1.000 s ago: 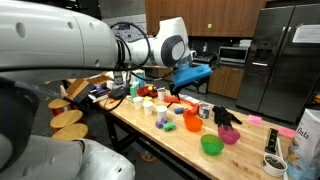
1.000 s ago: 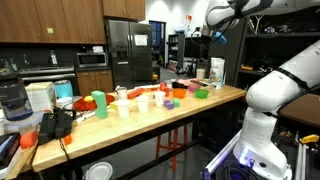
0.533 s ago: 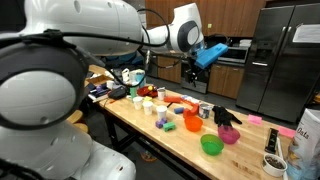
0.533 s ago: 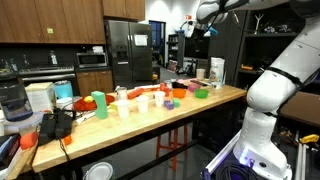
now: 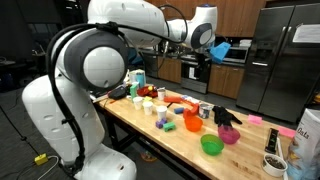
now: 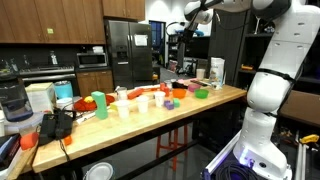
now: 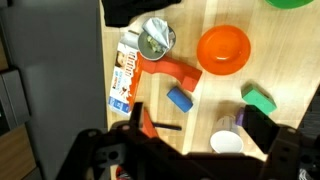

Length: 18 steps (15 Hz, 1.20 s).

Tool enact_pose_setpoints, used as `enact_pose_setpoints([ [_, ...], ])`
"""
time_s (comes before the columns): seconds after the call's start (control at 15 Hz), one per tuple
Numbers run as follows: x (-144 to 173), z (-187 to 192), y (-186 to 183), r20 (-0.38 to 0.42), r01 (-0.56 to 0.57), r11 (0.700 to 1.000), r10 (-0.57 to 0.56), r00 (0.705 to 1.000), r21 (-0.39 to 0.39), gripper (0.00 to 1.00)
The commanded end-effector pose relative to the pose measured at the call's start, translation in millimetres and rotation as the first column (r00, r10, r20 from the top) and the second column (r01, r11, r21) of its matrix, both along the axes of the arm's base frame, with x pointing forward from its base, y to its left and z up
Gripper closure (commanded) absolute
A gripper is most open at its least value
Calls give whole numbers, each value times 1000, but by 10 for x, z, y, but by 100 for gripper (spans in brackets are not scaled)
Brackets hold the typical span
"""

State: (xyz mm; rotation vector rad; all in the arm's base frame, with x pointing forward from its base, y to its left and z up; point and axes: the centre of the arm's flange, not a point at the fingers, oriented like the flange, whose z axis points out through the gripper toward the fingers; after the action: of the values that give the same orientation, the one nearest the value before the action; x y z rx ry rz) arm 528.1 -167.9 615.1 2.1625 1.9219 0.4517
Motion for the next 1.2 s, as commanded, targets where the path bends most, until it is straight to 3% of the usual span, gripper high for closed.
enact_pose_setpoints([
  [0.0, 400, -73, -102, -80, -87, 995, 91, 993, 50, 0],
  [0.2, 556, -259, -75, -131, -137, 985, 151, 980, 106, 0],
  [0.6, 735, -381, -57, -235, -194, 971, 222, 946, 139, 0],
  [0.93, 1005, -187, -131, -380, -272, 956, 293, 878, 108, 0],
  [1.13, 1138, -132, -94, -418, -308, 948, 314, 852, 84, 0],
])
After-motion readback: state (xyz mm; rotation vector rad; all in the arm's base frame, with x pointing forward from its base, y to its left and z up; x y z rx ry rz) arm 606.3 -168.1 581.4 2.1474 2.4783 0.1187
